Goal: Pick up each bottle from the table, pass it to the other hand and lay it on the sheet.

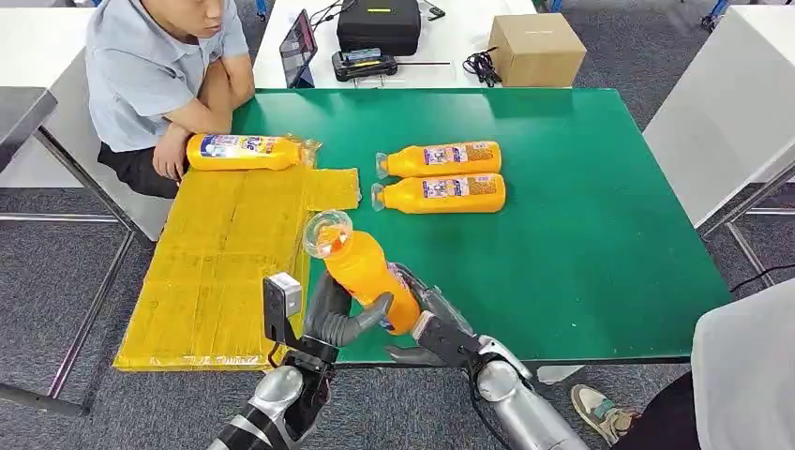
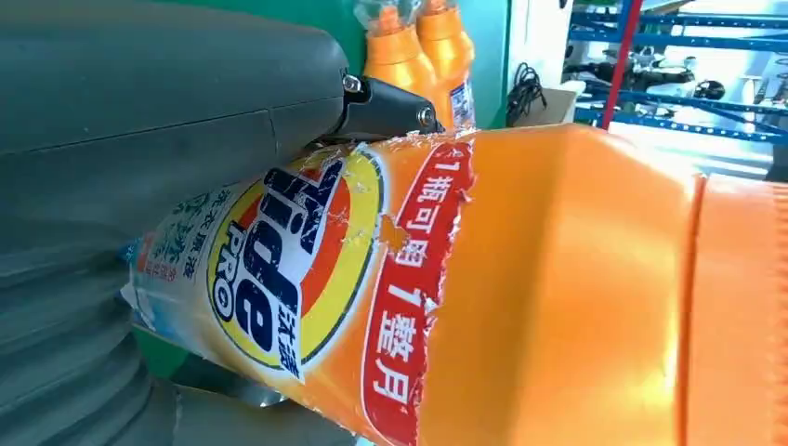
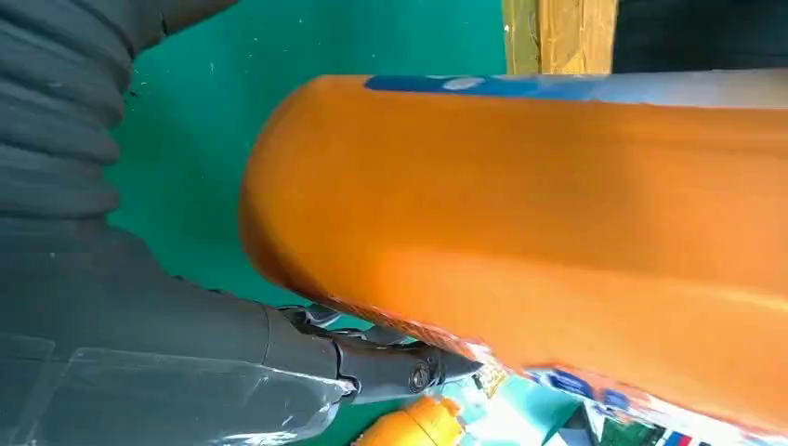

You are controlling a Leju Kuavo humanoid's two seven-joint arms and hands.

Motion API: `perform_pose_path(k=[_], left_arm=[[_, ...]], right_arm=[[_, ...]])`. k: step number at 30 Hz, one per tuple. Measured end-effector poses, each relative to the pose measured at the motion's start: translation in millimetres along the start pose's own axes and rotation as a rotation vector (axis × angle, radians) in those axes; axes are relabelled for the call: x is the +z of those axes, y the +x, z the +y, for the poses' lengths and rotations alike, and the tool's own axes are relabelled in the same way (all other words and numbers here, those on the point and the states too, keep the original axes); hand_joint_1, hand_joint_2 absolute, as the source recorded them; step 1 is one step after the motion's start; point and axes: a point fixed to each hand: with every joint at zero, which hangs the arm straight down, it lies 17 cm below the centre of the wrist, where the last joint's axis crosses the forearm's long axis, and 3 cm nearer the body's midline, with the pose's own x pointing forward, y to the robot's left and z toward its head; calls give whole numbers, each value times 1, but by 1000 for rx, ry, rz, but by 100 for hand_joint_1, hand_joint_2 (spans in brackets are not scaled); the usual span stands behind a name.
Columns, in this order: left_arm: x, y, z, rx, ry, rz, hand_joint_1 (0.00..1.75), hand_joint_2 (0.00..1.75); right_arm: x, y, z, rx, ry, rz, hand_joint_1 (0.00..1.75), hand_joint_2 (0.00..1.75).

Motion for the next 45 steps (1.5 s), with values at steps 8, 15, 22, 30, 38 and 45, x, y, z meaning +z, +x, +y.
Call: perform_pose_path(k=[8, 15, 22, 30, 38, 45], left_arm=[[-1, 10, -1, -45, -2, -35, 175, 175], [-2, 20, 7, -167, 13, -86, 175, 175], [-8, 33, 16, -497, 31, -171, 175, 175], [-17, 32, 17, -949, -75, -218, 175, 175], [-35, 49, 67, -1387, 8, -264, 175, 175], [-45, 40, 109, -1546, 22, -192, 175, 175]], right_arm=[[0, 2, 0, 12, -4, -4, 0, 175], [4, 2, 2, 7, -11, -2, 0, 175], [6, 1, 2, 10, -17, 0, 0, 175], [10, 0, 3, 1, -17, 1, 0, 175], [8, 5, -1, -16, -24, -14, 0, 175], [5, 9, 0, -30, -23, -25, 0, 175]])
